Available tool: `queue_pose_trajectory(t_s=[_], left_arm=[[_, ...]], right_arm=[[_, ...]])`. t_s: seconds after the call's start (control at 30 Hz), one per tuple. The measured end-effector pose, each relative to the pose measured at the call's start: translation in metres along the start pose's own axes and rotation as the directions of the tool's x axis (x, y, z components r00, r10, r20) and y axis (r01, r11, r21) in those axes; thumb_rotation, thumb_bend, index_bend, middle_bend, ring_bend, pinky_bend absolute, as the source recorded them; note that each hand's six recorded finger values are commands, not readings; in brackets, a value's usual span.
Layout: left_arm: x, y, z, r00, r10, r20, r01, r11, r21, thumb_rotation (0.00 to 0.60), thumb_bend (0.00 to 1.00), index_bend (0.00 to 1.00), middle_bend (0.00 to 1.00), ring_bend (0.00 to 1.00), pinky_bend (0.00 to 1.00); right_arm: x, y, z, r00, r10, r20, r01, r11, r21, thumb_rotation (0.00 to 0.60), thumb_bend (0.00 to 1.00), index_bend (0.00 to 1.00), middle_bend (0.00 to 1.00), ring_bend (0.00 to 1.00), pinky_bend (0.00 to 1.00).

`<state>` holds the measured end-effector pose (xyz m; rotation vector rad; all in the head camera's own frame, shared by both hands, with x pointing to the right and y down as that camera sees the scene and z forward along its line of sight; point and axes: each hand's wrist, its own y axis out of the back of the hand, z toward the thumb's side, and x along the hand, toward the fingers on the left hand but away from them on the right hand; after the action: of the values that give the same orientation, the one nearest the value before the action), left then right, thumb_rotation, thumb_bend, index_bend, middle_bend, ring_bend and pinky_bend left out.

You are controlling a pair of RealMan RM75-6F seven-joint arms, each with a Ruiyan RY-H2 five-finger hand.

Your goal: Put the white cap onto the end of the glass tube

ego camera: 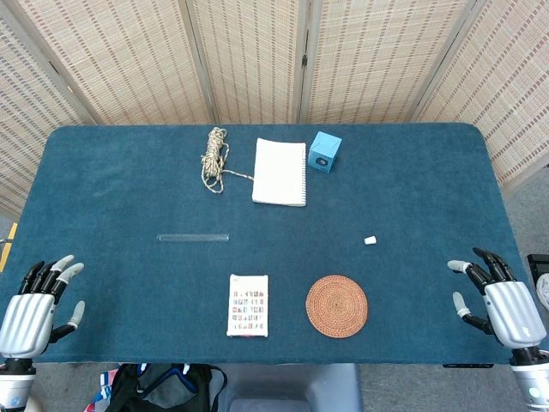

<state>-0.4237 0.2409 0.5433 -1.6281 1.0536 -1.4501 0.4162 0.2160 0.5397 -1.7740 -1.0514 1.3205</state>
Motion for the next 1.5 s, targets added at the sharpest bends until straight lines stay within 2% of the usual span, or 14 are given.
queue_pose_trajectory(t_s=[0.33, 0.53, 0.73, 0.93, 1.13, 1.27, 1.4, 1.5], left_arm=[[0.004, 0.0, -0.001, 1.0, -0.002, 0.0, 0.002, 1.0, 0.002, 0.6, 0.4, 0.19, 0.14, 0.13, 0.08], [0.018, 0.003, 0.006, 0.999, 0.006, 0.043, -0.007, 1.0, 0.01, 0.6, 0.4, 0.19, 0.14, 0.13, 0.08], [0.046, 0.01, 0.021, 0.994, 0.013, 0.11, -0.015, 1.0, 0.018, 0.6, 0.4, 0.2, 0.14, 0.13, 0.08], [0.084, 0.012, 0.047, 0.982, -0.012, 0.189, 0.006, 0.999, 0.033, 0.6, 0.4, 0.2, 0.14, 0.13, 0.08], [0.118, 0.012, 0.075, 0.97, -0.034, 0.241, 0.018, 0.997, 0.071, 0.6, 0.4, 0.2, 0.16, 0.19, 0.1], [0.142, 0.004, 0.097, 0.96, -0.068, 0.273, 0.034, 0.991, 0.126, 0.6, 0.4, 0.2, 0.23, 0.27, 0.21], [0.162, -0.01, 0.115, 0.955, -0.113, 0.274, 0.067, 0.983, 0.173, 0.6, 0.4, 0.2, 0.33, 0.38, 0.44], [0.174, -0.022, 0.125, 0.953, -0.148, 0.263, 0.095, 0.974, 0.203, 0.6, 0.4, 0.2, 0.44, 0.49, 0.67]], right_arm=[[-0.004, 0.001, 0.003, 1.0, -0.007, -0.016, 0.007, 1.0, 0.0, 0.6, 0.45, 0.25, 0.35, 0.1, 0.09], [-0.009, 0.005, 0.006, 0.999, -0.022, -0.034, 0.022, 1.0, 0.005, 0.6, 0.45, 0.25, 0.35, 0.1, 0.09], [-0.015, 0.009, 0.013, 0.998, -0.02, -0.059, 0.021, 1.0, 0.017, 0.6, 0.45, 0.25, 0.35, 0.1, 0.09], [-0.02, 0.015, 0.021, 0.997, -0.013, -0.08, 0.016, 0.999, 0.036, 0.6, 0.45, 0.25, 0.35, 0.1, 0.09], [-0.022, 0.021, 0.027, 0.995, -0.005, -0.097, 0.011, 0.998, 0.06, 0.6, 0.45, 0.25, 0.35, 0.1, 0.09], [-0.023, 0.026, 0.034, 0.993, 0.004, -0.118, 0.005, 0.997, 0.078, 0.6, 0.45, 0.25, 0.35, 0.1, 0.09], [-0.024, 0.027, 0.038, 0.991, 0.015, -0.13, -0.004, 0.997, 0.082, 0.6, 0.45, 0.25, 0.35, 0.1, 0.09], [-0.024, 0.026, 0.04, 0.99, 0.023, -0.137, -0.012, 0.997, 0.082, 0.6, 0.45, 0.25, 0.35, 0.1, 0.09]])
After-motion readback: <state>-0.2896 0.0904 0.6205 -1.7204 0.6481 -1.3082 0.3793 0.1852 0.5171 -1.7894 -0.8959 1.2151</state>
